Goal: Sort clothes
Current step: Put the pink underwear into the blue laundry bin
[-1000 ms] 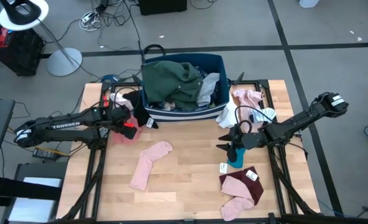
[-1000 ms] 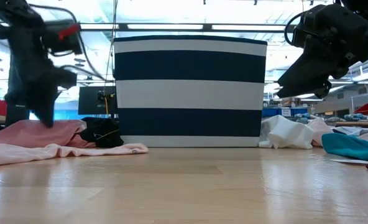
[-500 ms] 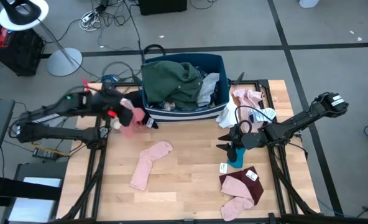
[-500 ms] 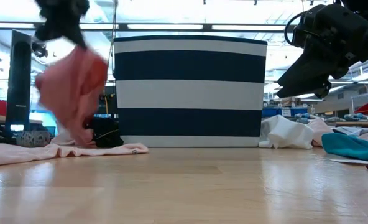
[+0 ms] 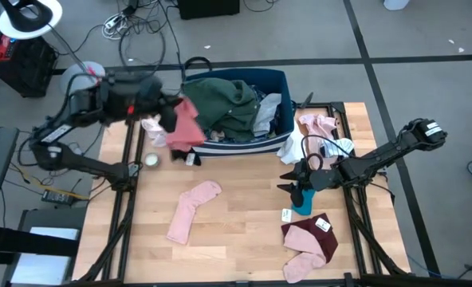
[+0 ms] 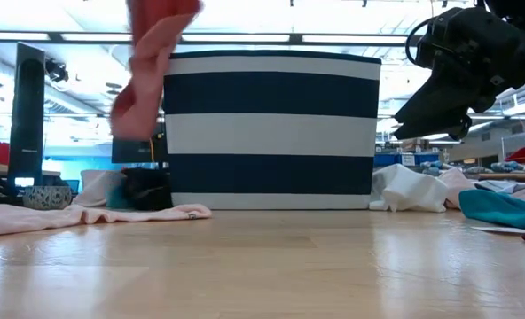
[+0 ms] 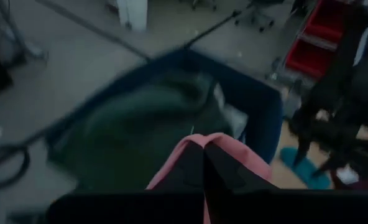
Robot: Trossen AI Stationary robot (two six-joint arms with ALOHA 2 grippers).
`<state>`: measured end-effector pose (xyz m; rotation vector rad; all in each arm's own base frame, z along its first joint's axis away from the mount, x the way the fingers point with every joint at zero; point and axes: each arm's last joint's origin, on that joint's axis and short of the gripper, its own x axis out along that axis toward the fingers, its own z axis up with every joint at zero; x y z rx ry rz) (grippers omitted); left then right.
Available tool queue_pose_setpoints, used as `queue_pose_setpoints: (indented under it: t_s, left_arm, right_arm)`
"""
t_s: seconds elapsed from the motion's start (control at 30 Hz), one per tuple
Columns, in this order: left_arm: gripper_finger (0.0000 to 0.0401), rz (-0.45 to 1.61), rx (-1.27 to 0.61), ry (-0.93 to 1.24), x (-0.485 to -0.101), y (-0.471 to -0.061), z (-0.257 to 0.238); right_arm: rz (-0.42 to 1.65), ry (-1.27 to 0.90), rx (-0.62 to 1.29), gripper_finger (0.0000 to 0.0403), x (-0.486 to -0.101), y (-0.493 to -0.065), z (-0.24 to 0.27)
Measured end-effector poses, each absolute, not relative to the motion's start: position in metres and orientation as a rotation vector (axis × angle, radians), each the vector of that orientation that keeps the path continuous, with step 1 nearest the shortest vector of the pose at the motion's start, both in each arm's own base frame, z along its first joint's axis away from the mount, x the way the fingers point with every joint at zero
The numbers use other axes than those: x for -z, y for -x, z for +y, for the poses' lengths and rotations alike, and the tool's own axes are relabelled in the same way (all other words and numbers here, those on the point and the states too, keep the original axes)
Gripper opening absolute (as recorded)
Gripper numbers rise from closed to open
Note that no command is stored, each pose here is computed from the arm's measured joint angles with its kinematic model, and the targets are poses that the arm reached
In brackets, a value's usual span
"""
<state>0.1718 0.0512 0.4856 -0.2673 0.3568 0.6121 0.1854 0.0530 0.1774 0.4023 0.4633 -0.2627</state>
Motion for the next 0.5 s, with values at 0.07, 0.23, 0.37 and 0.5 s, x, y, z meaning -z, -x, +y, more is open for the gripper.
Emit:
queue_pose_setpoints:
  t_s: [0.07, 0.23, 0.37, 0.5]
  left_arm:
    - [0.0, 0.336, -0.606, 0.221, -0.5, -0.189, 0.057]
    - [0.0, 0.307, -0.575, 0.15, -0.527, -0.233, 0.077]
    - [0.0, 0.243, -0.508, 0.13, -0.544, -0.262, 0.091]
    - [0.0, 0.17, -0.441, 0.131, -0.541, -0.285, 0.105]
  right_arm:
    - [0.463, -0.402, 0.262, 0.0199, -0.177, -0.185, 0.053]
    - [0.463, -0.402, 0.263, 0.0199, -0.177, -0.185, 0.053]
    - [0.464, -0.403, 0.263, 0.0199, -0.177, -0.185, 0.053]
    - [0.464, -0.401, 0.262, 0.0199, -0.177, -0.185, 0.053]
